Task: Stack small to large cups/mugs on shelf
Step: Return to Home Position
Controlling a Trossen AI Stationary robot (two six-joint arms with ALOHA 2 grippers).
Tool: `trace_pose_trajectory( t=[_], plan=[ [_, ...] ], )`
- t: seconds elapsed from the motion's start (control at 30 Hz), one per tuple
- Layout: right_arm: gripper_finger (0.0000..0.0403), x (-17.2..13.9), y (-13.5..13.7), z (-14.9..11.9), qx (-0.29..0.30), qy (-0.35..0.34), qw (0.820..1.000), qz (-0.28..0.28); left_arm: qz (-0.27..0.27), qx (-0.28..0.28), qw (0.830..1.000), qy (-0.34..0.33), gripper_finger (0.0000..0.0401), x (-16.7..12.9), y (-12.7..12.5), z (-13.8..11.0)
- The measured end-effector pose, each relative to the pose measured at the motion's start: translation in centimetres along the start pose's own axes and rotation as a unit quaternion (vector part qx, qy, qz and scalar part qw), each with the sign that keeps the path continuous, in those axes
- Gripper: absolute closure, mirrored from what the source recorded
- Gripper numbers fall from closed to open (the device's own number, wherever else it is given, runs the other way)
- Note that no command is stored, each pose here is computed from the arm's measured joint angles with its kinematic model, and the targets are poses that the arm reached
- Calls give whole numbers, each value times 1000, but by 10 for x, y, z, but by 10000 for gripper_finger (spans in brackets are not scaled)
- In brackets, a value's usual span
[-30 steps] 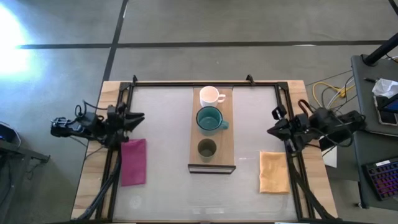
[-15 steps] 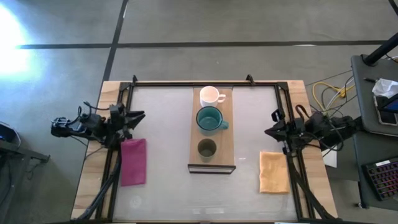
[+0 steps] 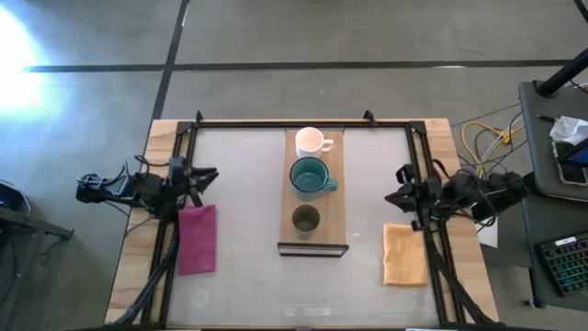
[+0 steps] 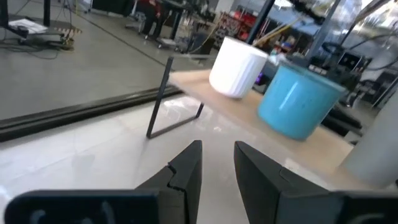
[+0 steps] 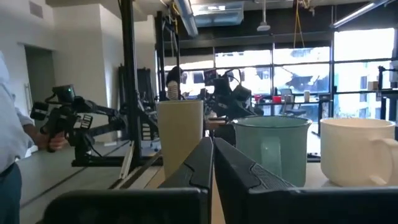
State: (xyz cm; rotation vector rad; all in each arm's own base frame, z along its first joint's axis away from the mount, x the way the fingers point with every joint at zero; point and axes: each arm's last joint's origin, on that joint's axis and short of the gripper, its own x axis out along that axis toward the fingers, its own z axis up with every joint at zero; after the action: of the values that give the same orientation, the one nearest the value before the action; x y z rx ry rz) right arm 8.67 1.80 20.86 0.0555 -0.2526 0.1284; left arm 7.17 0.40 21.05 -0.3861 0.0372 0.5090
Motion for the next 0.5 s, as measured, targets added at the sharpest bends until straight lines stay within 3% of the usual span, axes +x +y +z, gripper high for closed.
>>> trace_pose_trajectory(
  t=[0.17,0.5],
  plan=[
    [394,1,0,-17,9,-13,1000,-1,9,4,1000,17,321,0,2,-4],
    [394,1,-1,-17,-21,-11,1000,-10,25,20,998,45,321,0,6,-11]
  ],
)
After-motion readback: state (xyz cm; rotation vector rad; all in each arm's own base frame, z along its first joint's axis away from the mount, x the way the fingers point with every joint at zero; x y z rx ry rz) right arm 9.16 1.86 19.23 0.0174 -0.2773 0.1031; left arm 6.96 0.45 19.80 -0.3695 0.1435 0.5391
